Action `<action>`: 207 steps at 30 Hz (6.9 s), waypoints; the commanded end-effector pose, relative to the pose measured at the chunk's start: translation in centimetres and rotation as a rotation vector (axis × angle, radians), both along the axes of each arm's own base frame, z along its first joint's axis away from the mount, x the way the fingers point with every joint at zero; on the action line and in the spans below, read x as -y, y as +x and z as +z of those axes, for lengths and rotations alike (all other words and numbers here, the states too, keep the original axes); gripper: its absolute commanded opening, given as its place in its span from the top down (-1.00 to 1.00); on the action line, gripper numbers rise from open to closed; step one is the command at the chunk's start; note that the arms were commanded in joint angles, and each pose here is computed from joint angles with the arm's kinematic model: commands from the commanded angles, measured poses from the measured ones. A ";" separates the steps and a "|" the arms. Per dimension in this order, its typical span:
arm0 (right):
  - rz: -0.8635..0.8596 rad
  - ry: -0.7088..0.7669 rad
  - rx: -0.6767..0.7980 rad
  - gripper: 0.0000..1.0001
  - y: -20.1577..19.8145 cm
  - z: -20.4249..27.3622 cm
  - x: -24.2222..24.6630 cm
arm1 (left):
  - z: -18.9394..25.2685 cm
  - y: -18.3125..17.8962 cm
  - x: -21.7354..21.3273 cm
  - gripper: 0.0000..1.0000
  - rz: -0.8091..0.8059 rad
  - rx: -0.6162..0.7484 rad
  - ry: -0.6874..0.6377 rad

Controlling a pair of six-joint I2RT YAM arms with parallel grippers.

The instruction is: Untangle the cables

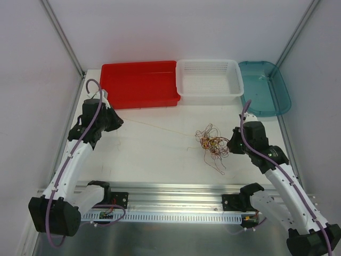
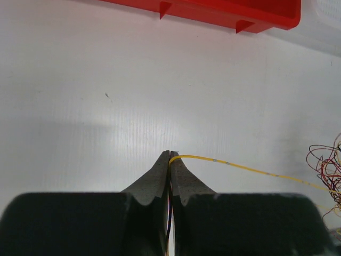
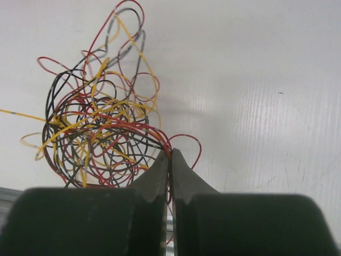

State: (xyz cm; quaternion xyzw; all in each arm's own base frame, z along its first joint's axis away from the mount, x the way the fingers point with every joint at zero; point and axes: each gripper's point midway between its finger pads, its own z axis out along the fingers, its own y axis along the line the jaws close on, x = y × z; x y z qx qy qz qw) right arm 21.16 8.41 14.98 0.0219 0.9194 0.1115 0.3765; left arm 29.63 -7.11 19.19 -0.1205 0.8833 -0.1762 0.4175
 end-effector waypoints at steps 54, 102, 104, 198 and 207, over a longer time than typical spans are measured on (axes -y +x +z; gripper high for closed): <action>0.264 0.027 -0.040 0.94 1.5 -4.2 -8.1 | -7.8 -10.4 32.4 -0.87 -0.532 -0.319 -0.065; -0.006 -0.040 0.509 0.99 0.4 24.3 2.6 | -13.9 -2.8 5.2 1.00 0.050 -0.384 0.232; 0.003 -0.032 0.521 0.99 0.4 25.1 2.4 | -13.5 -2.3 4.9 1.00 0.055 -0.378 0.224; 0.592 0.226 0.009 -0.51 0.2 -0.9 -26.3 | -12.1 -2.7 6.7 -0.57 -0.296 -0.395 0.245; 0.565 0.245 0.074 -0.49 -0.3 -0.2 -26.2 | -11.5 -3.8 10.2 0.66 -0.460 -0.362 0.207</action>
